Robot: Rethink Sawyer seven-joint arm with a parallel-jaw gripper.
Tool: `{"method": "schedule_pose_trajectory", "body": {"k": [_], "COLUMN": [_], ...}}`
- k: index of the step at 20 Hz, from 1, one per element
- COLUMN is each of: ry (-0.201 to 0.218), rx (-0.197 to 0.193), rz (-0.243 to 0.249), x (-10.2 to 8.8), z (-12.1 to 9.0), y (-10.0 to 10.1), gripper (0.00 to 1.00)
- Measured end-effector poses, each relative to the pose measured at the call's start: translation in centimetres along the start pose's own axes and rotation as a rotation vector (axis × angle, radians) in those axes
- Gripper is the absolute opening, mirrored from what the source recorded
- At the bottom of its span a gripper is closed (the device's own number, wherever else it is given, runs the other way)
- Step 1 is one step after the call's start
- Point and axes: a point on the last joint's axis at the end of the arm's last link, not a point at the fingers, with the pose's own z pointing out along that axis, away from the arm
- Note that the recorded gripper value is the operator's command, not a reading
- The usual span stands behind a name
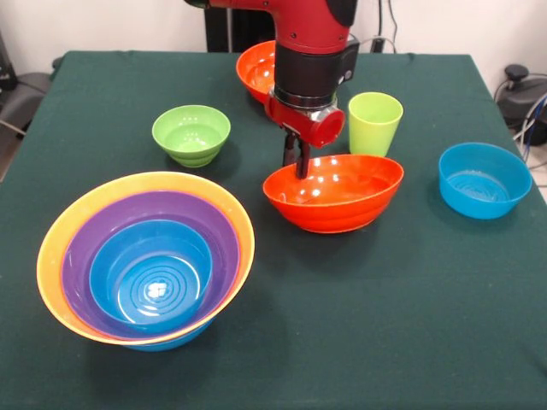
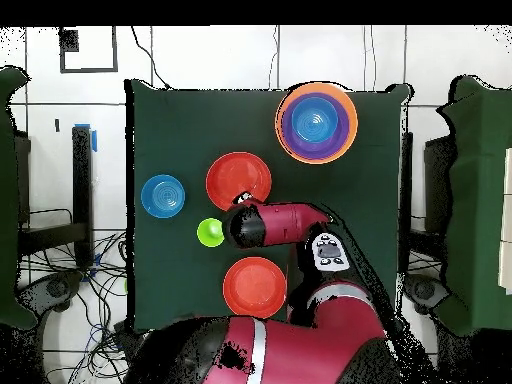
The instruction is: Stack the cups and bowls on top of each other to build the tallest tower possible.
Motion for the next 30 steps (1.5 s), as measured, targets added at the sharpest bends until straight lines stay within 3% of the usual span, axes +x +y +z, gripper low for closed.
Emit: {"method": "schedule_pose_trajectory", "body": {"k": [7, 14, 18, 25, 30], "ry": [-0.016, -0.073, -0.08, -0.036, 0.038], "rx": [-0.014, -0.066, -0.067, -0.044, -0.056], "rz": [0.001, 0.022, 0.044, 0.111, 0.197], "x": [-0.7, -3.8, -5.2, -7.6, -9.8], "z": [-0.9, -5.0, -6.9, -9.7, -12.1], "y": [0.5, 1.7, 1.5, 0.3, -0.1], "gripper": [0.0, 0.0, 0.0, 0.0, 0.0]}}
